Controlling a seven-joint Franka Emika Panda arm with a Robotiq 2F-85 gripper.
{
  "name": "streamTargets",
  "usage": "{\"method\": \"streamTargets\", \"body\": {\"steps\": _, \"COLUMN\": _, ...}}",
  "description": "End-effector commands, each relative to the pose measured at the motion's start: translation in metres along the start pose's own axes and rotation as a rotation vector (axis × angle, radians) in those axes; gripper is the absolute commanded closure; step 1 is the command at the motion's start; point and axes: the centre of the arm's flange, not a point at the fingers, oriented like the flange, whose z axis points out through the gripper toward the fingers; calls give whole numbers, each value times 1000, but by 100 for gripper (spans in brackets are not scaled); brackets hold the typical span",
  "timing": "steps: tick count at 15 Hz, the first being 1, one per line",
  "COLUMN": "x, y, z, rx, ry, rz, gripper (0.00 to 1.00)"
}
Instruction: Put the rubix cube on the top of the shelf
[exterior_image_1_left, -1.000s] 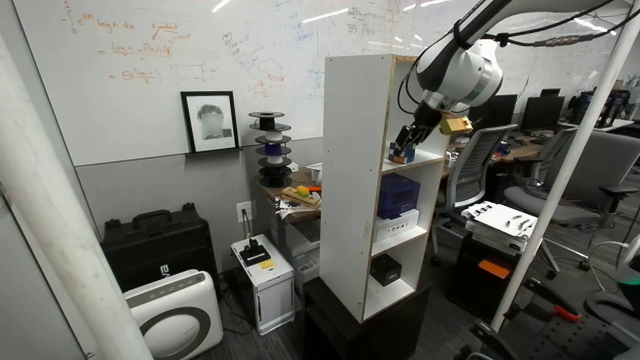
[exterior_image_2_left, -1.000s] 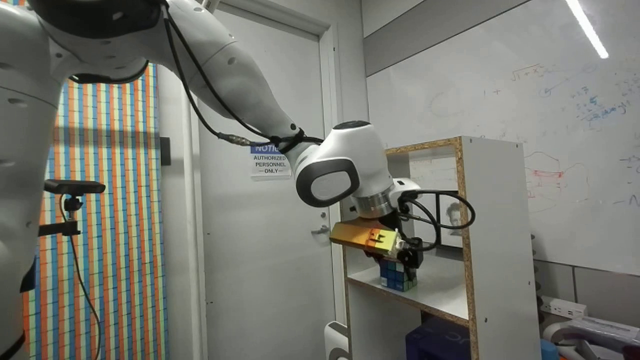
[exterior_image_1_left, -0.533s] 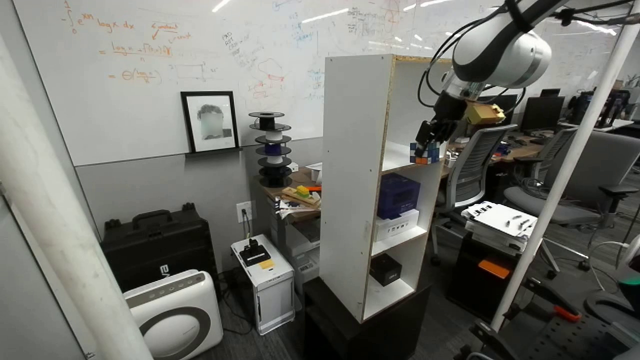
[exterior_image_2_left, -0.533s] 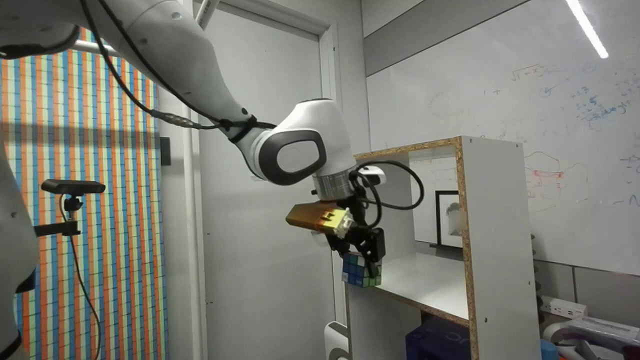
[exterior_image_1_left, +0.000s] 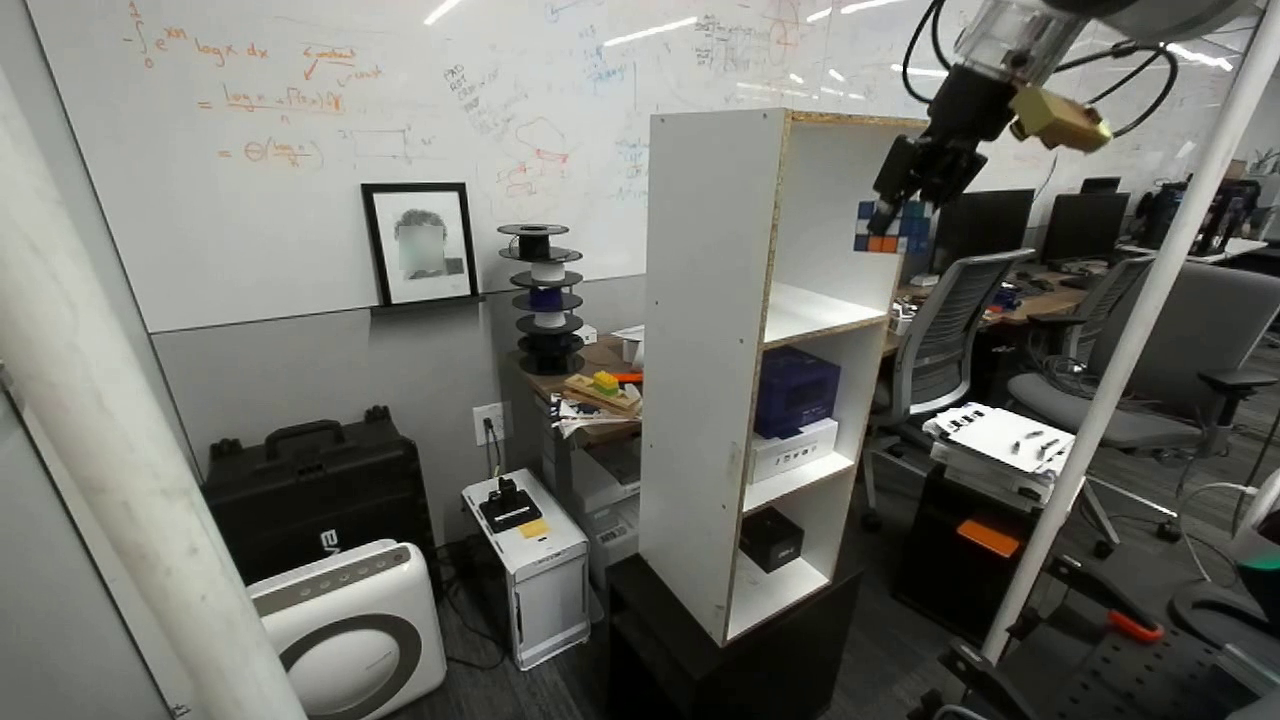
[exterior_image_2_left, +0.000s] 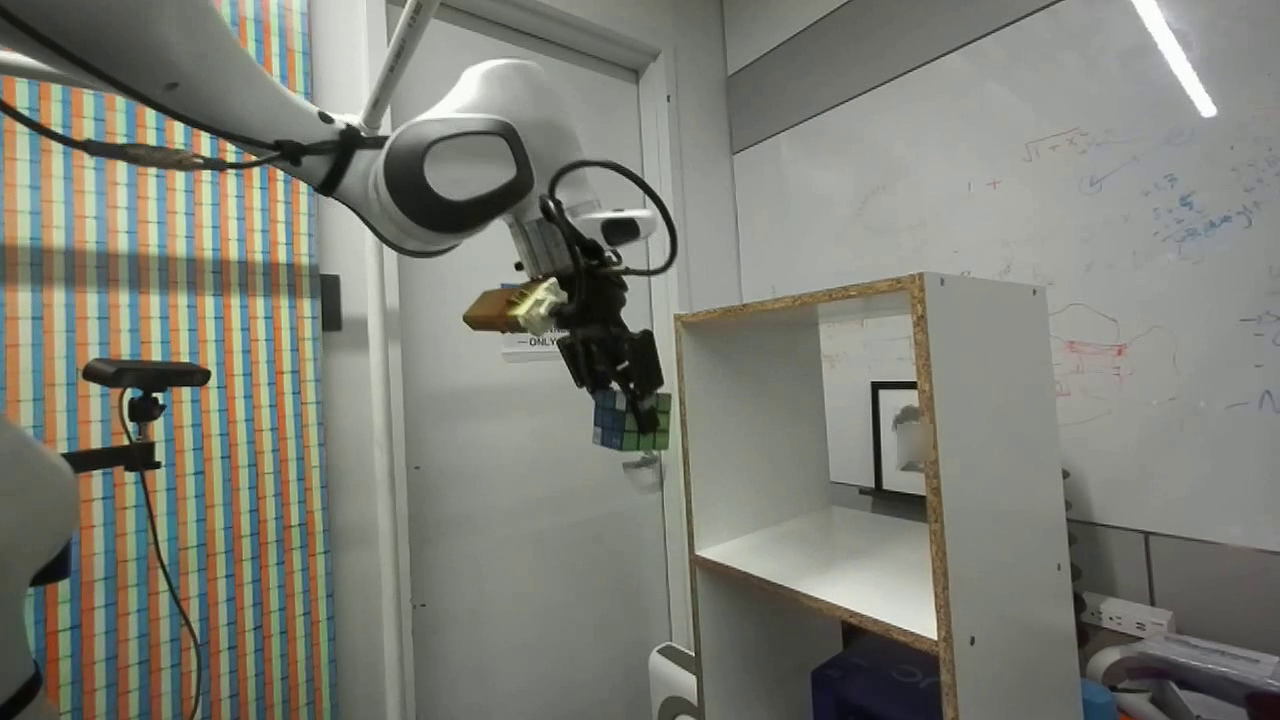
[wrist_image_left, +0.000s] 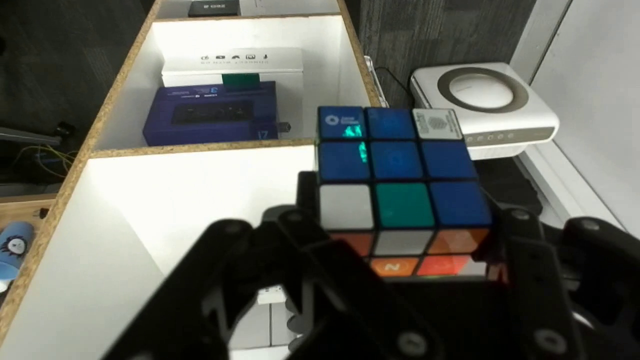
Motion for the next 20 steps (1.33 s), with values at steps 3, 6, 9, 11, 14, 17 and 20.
{"method": "streamTargets", "body": {"steps": 3, "x": 39, "y": -33, "z": -117, "rx": -12, "ry": 157, "rz": 122, "gripper": 62}}
{"method": "streamTargets", "body": {"steps": 6, "x": 74, "y": -32, "z": -162, "rx": -29, "ry": 251, "rz": 178, "gripper": 62}}
{"method": "streamTargets", "body": {"steps": 9, "x": 122, "y": -9, "z": -180, "rx": -22, "ry": 315, "rz": 264, "gripper": 62}}
{"method": "streamTargets", "body": {"steps": 11, "x": 153, "y": 10, "z": -166, "rx": -29, "ry": 304, "rz": 307, "gripper": 62}}
{"method": "streamTargets", "body": {"steps": 14, "x": 194, "y": 38, "z": -126, "rx": -49, "ry": 247, "rz": 370, "gripper": 62}}
{"method": "streamTargets", "body": {"steps": 17, "x": 228, "y": 57, "z": -82, "rx": -79, "ry": 184, "rz": 410, "gripper": 62}}
{"method": "streamTargets", "body": {"steps": 20, "x": 254, "y": 55, "z": -72, "rx": -90, "ry": 156, "rz": 429, "gripper": 62}}
